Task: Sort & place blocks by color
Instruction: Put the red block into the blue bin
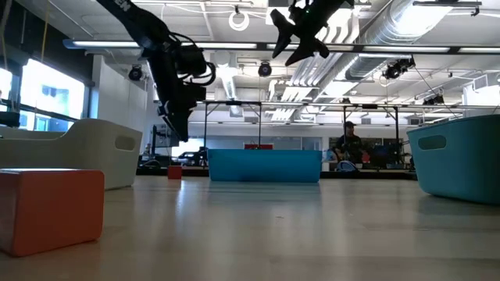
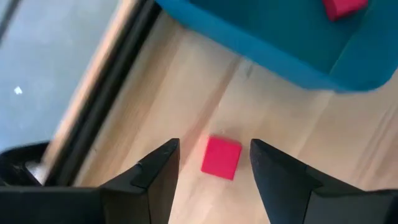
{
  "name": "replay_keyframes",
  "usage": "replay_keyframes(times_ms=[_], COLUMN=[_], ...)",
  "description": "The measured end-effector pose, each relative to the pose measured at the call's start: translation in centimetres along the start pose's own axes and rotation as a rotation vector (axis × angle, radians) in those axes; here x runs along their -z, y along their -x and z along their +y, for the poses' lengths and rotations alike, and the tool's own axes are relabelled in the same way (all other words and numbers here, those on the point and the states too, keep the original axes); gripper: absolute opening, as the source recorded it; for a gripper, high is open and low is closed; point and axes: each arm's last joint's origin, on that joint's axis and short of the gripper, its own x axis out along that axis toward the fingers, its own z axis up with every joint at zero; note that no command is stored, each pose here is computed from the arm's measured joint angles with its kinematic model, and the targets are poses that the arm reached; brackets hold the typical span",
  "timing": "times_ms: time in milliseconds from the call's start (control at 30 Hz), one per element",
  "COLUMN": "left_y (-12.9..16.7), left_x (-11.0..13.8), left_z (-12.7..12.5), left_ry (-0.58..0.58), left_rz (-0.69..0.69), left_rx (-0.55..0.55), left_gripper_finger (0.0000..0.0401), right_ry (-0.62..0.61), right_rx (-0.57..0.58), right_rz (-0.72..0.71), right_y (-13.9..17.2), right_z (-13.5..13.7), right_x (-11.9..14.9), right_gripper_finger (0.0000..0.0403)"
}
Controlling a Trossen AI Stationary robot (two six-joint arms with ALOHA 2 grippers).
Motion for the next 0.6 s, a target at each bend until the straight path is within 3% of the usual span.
replay_keyframes(times_ms=[600], left_y=[-2.3], left_x=[0.2], left_z=[0.0], left_ry=[-0.028], left_rz=[0.114], left_rx=[0.044], left_gripper_finger=[0.0186], right_ry=[-0.041], right_rx=[0.016], right_rz=[0.034], right_y=[0.0], right_z=[-0.1], right_x=[0.3], right_gripper_finger=[0.0207])
